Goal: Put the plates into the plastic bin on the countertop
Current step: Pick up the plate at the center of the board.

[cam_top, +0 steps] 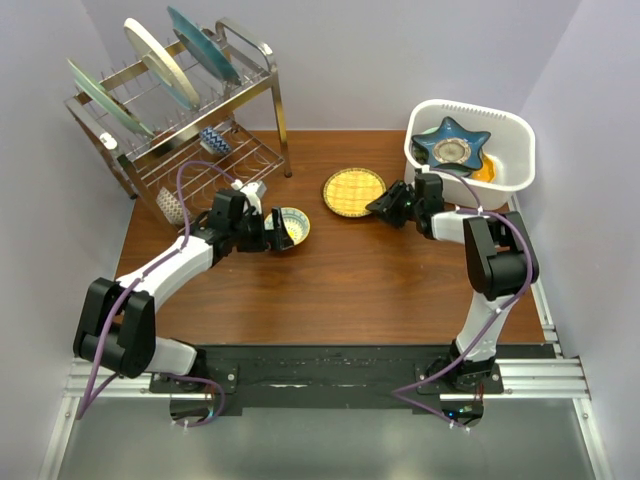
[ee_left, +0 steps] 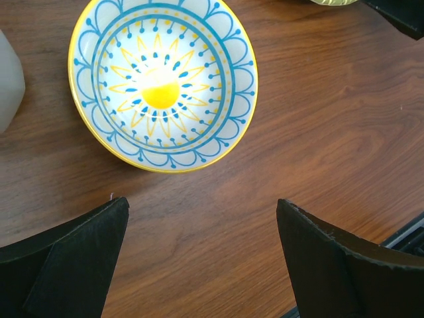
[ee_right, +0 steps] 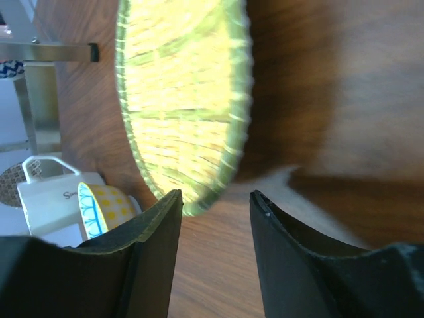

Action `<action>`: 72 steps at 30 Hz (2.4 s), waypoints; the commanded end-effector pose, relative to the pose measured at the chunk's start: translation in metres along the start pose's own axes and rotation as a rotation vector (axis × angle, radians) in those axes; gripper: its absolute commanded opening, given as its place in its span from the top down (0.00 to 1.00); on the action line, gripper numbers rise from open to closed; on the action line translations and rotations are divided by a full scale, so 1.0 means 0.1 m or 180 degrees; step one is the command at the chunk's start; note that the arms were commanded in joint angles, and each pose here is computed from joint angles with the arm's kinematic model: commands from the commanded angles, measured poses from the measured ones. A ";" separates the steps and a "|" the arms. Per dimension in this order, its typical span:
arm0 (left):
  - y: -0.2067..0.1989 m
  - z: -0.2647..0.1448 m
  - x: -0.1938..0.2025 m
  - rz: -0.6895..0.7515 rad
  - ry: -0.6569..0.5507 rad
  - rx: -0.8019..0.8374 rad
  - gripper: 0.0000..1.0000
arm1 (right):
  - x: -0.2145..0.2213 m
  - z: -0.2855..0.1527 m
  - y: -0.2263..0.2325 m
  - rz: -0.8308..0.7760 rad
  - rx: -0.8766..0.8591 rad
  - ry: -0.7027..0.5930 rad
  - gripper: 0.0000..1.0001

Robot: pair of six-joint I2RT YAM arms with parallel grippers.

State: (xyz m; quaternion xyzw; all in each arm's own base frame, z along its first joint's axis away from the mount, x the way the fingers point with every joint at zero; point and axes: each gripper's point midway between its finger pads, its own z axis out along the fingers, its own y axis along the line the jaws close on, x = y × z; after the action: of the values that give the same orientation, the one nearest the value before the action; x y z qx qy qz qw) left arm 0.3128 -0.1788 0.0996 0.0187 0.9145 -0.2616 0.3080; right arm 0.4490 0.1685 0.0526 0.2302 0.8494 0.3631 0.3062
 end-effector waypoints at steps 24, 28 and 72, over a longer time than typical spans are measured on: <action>-0.08 -0.05 -0.14 0.0126 -0.0111 0.0052 0.02 | -0.37 -0.04 0.27 -0.0017 -0.0193 -0.0307 0.88; -0.09 -0.05 -0.15 0.0142 -0.0113 0.0058 0.02 | -0.43 -0.15 0.35 -0.0051 -0.0220 -0.0365 0.85; -0.27 0.00 -0.17 0.0109 -0.0149 0.0388 0.02 | -0.92 -0.99 1.10 -0.0089 -0.1045 -0.0667 0.88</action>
State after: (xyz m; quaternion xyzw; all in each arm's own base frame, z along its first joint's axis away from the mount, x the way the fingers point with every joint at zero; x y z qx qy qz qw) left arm 0.3194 -0.1968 0.1002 0.0419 0.9055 -0.2982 0.2990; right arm 0.4425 0.1310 0.1619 0.2392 0.7887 0.4222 0.3775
